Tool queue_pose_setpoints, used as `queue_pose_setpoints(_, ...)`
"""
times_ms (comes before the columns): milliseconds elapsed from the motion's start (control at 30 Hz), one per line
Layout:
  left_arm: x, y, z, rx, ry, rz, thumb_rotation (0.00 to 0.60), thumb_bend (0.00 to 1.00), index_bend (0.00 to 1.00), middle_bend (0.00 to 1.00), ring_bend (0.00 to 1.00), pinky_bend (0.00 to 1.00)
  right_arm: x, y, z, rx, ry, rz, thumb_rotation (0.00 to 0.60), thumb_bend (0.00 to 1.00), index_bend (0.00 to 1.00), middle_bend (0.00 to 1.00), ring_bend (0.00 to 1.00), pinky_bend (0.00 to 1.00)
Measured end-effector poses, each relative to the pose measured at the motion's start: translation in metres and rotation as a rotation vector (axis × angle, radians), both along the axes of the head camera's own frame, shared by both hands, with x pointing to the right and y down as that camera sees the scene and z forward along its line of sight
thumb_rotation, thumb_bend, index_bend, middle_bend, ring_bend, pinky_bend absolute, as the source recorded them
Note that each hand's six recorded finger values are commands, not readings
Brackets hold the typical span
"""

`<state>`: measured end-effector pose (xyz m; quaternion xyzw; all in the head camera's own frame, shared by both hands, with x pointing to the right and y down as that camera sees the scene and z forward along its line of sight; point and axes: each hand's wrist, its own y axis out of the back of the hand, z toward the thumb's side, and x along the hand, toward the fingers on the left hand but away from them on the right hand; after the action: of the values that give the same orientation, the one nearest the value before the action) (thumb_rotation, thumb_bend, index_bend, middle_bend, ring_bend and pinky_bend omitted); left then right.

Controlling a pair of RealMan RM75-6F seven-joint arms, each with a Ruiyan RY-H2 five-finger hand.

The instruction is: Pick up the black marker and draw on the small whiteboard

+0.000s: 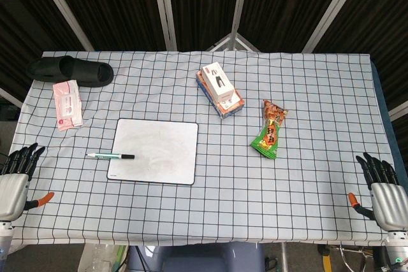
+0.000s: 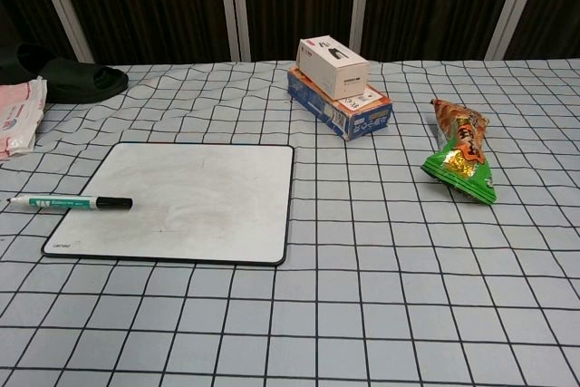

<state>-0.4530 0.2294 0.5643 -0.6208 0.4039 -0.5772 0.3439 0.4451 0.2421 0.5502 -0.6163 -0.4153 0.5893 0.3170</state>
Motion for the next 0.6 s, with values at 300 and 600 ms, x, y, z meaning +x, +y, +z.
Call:
queue_pose_setpoints(300, 0.015, -0.029, 0.024, -0.039, -0.025, 0.062, 0.600, 0.20, 0.21, 0.00, 0.00, 0.00, 0.001, 0.001, 0.000, -0.005, -0.004, 0.011, 0.600, 0.35, 0.00, 0.00, 0.00, 0.00)
queue_pose_setpoints(600, 0.058, -0.066, 0.071, -0.142, -0.034, 0.135, 0.600, 0.33, 0.39, 0.00, 0.00, 0.00, 0.002, 0.000, 0.001, -0.011, -0.012, 0.014, 0.600, 0.35, 0.00, 0.00, 0.00, 0.00)
